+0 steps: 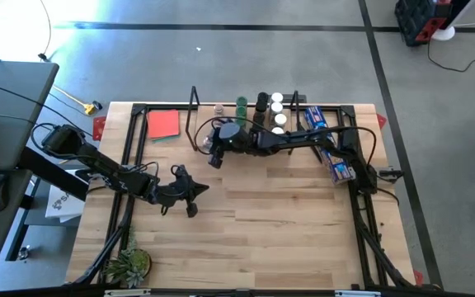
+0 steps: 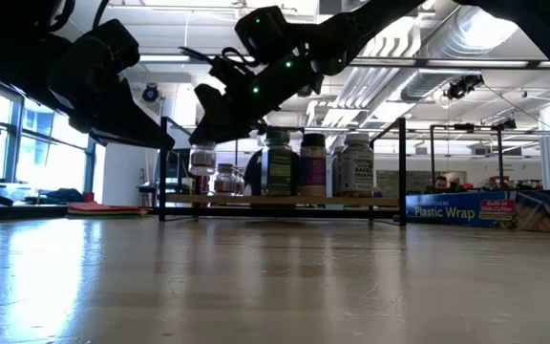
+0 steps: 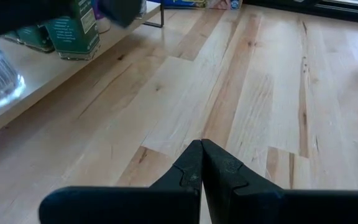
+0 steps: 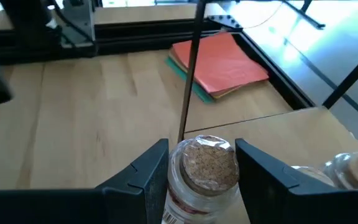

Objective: Shelf spices
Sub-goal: Put the brown seasoning bottle on the shelf aligned with the other brown seasoning bottles, then adjust the green seasoning bottles

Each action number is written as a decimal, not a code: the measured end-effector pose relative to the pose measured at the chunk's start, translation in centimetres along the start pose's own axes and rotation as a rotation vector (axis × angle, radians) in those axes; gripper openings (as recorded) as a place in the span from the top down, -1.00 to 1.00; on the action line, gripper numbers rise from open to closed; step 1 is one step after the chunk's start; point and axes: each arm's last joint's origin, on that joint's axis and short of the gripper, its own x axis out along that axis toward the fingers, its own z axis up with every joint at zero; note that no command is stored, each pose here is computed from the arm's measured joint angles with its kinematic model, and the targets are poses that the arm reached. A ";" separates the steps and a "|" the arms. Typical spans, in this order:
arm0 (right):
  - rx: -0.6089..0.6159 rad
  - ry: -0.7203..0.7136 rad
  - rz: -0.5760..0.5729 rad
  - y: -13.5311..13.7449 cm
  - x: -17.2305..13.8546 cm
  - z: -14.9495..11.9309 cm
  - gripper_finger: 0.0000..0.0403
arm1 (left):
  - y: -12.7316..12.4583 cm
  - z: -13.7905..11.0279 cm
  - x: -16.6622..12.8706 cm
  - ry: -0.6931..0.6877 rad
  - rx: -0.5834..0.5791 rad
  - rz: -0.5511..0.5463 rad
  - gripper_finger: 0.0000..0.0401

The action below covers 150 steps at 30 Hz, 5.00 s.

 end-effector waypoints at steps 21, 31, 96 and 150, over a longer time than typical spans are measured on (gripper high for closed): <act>-0.028 0.067 -0.169 -0.2 1.7 -2.2 0.23 | 0.0 0.0 0.0 0.000 -0.009 -0.004 1.00; -0.032 0.084 -0.240 -0.6 1.6 -2.4 0.10 | 0.0 0.0 0.0 -0.001 -0.010 -0.005 1.00; -0.245 0.663 -0.052 -9.5 -10.4 7.5 0.74 | -0.9 0.8 -0.3 -0.072 -0.011 -0.081 1.00; -0.123 0.557 0.026 -11.5 -6.9 7.3 0.80 | -0.8 0.8 -0.3 -0.068 -0.015 -0.076 1.00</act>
